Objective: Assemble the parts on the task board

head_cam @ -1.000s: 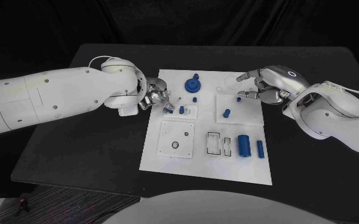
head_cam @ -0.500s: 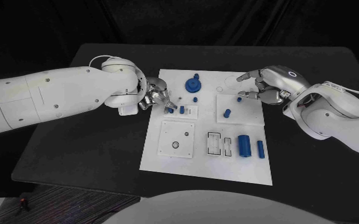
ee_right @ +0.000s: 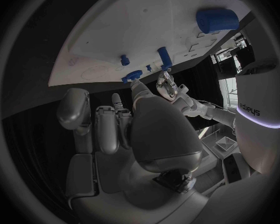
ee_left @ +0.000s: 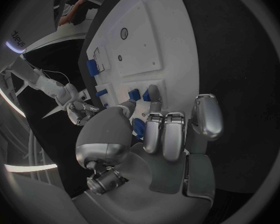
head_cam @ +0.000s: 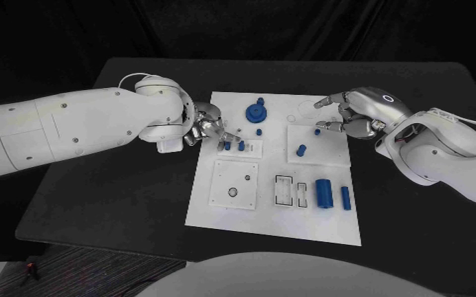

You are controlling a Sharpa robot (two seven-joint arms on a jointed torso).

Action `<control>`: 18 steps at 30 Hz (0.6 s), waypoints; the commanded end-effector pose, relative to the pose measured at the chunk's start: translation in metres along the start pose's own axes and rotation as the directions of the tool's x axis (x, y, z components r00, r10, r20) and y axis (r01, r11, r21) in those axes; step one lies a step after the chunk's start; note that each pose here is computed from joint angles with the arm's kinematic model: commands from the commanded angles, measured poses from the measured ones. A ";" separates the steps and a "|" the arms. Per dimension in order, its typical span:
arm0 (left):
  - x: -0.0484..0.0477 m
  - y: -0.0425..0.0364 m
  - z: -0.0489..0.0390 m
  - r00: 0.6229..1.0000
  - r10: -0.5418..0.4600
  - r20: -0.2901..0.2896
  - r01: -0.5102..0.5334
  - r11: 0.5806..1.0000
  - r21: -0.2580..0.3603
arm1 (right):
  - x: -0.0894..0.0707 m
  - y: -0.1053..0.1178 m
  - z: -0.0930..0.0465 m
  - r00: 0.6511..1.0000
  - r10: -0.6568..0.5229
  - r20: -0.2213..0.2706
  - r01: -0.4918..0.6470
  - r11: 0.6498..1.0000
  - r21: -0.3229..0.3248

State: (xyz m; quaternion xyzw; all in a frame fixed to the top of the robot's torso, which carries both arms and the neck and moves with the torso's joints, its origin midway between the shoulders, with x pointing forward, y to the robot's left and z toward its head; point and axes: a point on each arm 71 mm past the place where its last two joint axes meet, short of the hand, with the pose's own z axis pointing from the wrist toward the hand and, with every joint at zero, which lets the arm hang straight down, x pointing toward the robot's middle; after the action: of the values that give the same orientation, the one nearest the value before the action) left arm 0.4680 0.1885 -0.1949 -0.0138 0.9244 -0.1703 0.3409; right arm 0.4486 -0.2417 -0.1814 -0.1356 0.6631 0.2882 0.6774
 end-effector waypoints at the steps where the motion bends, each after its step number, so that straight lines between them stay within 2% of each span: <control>1: 0.0060 0.0028 0.0024 1.000 0.005 -0.028 -0.005 1.000 -0.016 | 0.001 -0.001 0.000 1.000 0.000 -0.006 0.000 1.000 0.014; 5: 0.0043 0.0033 0.0019 1.000 -0.010 -0.004 0.010 1.000 -0.008 | 0.001 -0.001 -0.001 1.000 0.000 -0.005 0.000 1.000 0.014; 8: 0.0008 0.0032 0.0006 0.998 -0.035 0.046 0.034 0.999 0.021 | 0.001 -0.001 -0.001 1.000 0.000 -0.003 0.000 1.000 0.013; 10: -0.0039 0.0030 -0.0018 0.992 -0.054 0.116 0.048 0.997 0.057 | 0.001 -0.001 -0.001 1.000 -0.001 -0.002 0.001 1.000 0.014; 12: -0.0074 0.0031 -0.0041 0.985 -0.065 0.163 0.052 0.995 0.081 | 0.001 -0.001 -0.001 1.000 -0.001 0.000 0.001 1.000 0.014; 13: -0.0115 0.0031 -0.0068 0.976 -0.076 0.205 0.056 0.993 0.103 | 0.000 -0.002 -0.001 1.000 -0.001 0.001 0.001 1.000 0.015; 15: -0.0173 0.0029 -0.0106 0.964 -0.088 0.250 0.058 0.990 0.126 | 0.000 -0.002 -0.002 1.000 -0.002 0.002 0.002 1.000 0.016; 18: -0.0309 0.0000 -0.0184 0.934 -0.106 0.340 0.046 0.983 0.180 | 0.000 -0.002 -0.002 1.000 -0.002 0.003 0.002 1.000 0.017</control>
State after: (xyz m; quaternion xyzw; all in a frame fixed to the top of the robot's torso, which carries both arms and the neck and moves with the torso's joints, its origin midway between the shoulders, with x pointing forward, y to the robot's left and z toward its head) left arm 0.4740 0.2030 -0.1787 -0.0517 0.8787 -0.2092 0.4260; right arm 0.4485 -0.2430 -0.1814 -0.1349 0.6634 0.2870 0.6777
